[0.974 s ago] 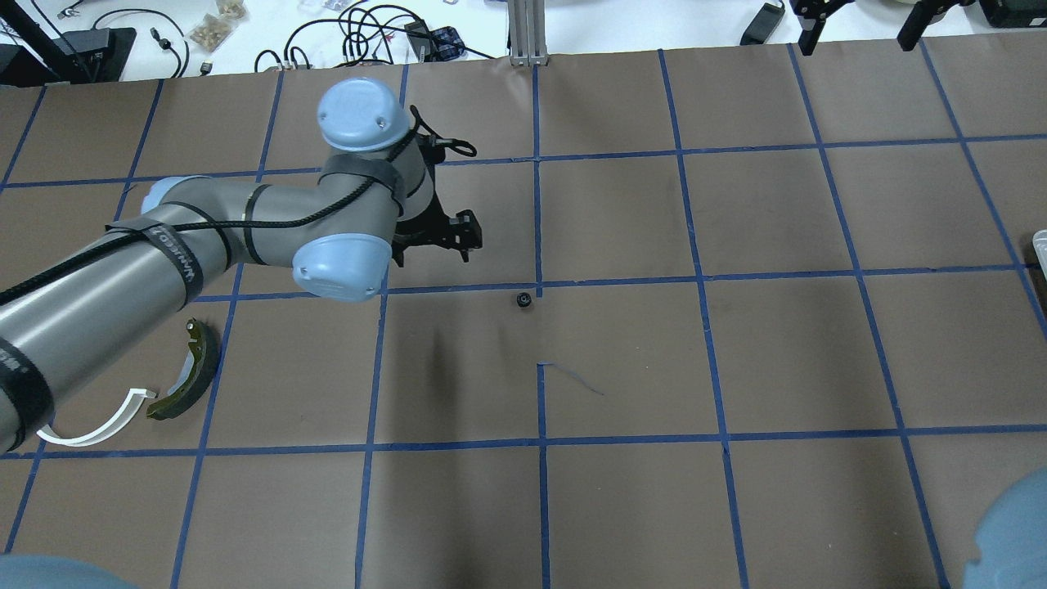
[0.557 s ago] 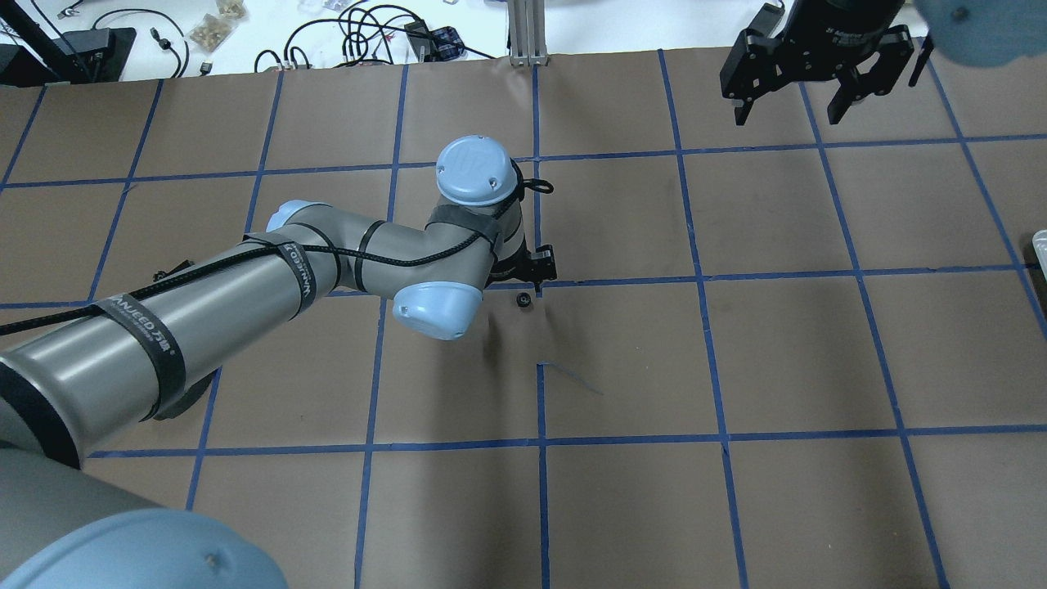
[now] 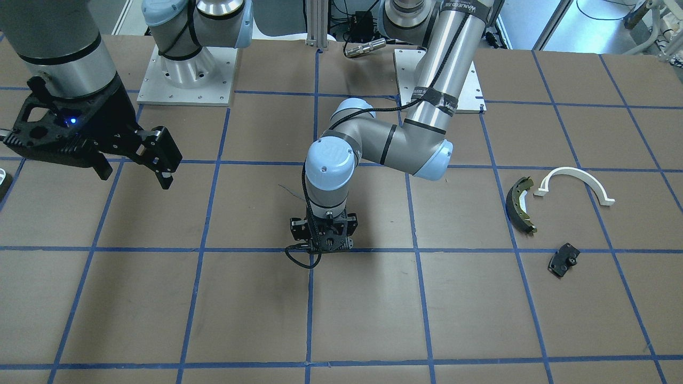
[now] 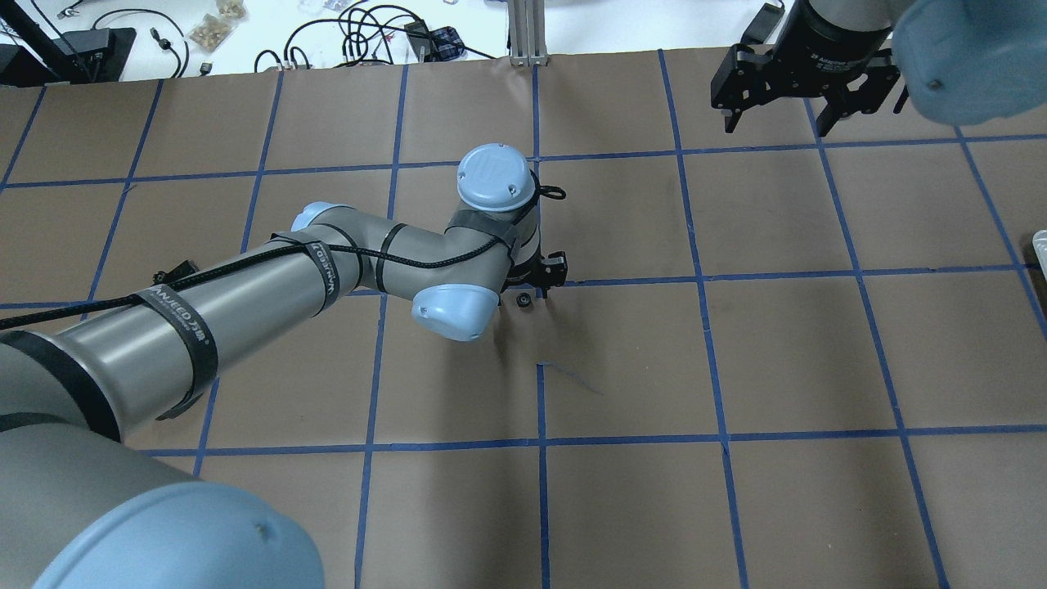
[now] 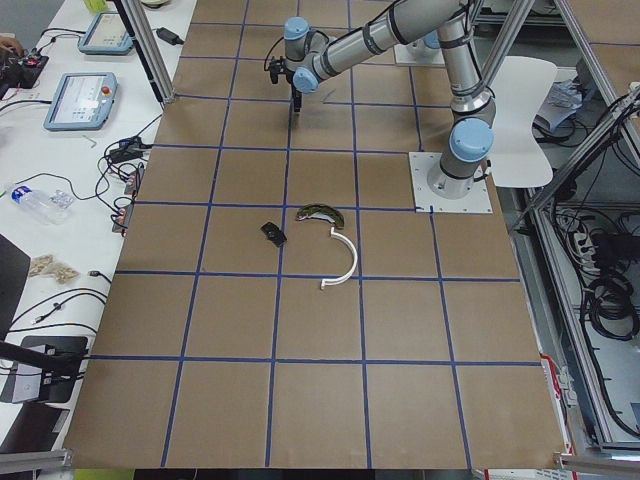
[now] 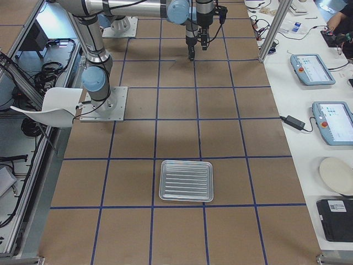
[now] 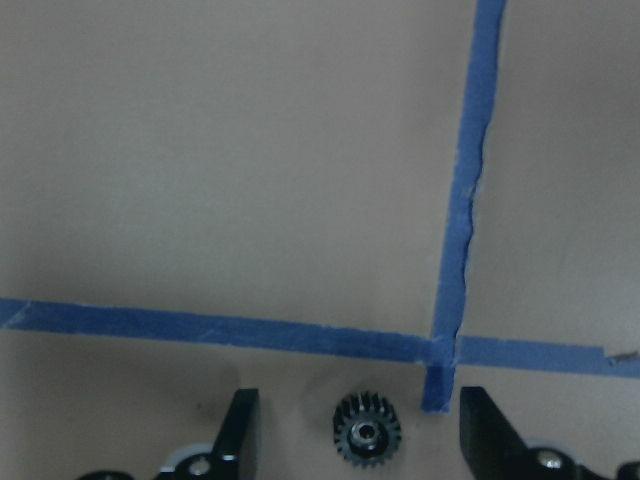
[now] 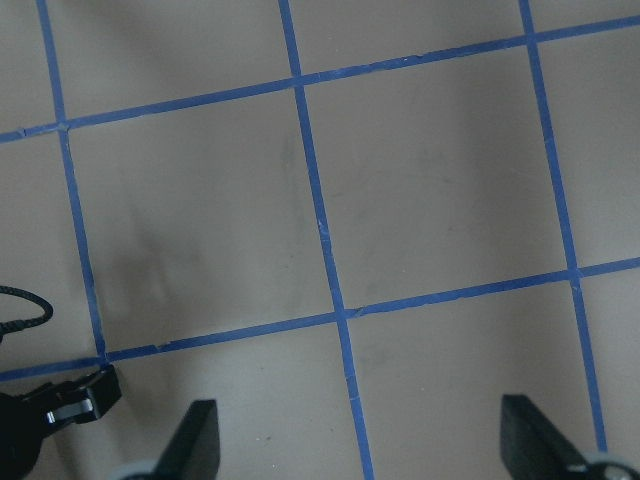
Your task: Place bearing gear from tray to pile
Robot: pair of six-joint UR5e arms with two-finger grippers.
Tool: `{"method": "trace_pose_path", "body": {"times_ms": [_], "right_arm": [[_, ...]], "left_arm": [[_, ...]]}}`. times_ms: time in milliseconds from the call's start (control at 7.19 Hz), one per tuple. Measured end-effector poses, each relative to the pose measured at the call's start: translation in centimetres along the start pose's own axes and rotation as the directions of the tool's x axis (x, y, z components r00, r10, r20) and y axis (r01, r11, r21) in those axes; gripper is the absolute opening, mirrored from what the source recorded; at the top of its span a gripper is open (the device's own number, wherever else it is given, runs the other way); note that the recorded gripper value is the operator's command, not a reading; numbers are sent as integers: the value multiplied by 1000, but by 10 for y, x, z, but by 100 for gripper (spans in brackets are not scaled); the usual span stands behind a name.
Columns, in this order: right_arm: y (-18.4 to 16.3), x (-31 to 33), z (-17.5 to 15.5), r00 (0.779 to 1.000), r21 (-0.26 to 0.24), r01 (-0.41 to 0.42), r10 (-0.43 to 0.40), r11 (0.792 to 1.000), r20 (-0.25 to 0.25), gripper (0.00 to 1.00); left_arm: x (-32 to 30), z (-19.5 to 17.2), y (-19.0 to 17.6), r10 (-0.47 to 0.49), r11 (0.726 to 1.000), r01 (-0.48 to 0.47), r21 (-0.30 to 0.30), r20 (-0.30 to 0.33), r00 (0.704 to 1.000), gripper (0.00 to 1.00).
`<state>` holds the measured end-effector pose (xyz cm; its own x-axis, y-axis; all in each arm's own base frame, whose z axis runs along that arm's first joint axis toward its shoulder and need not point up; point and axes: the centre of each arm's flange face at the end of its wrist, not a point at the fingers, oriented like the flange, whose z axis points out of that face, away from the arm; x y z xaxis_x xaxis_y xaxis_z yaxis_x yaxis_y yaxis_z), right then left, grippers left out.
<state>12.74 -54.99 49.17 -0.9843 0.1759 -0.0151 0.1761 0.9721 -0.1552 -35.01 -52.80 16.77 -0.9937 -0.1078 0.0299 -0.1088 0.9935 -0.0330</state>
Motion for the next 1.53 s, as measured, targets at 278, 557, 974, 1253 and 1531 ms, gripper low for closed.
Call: {"method": "trace_pose_path", "body": {"times_ms": [278,557,974,1253,1531], "right_arm": [[-3,-7,-2,1000,3,-14,14,1000,2,100],[0,-8,-1,1000,-2,-6,6,1000,3,100],[9,-10,-14,1000,18,5,-5,1000,8,100],[21,-11,-10,1000,8,12,-12,1000,6,100],[36,-8,-8,1000,5,13,-13,1000,0,100]], "left_arm": [[2,1,-2,10,1000,-10,3,6,1000,15],[3,-4,-4,16,1000,-16,10,11,1000,5],[-24,-29,-19,38,999,-38,4,18,999,5],[-111,-59,-59,57,998,-56,-30,29,998,5],[-225,-88,-95,127,991,-125,-37,32,991,4]]}}
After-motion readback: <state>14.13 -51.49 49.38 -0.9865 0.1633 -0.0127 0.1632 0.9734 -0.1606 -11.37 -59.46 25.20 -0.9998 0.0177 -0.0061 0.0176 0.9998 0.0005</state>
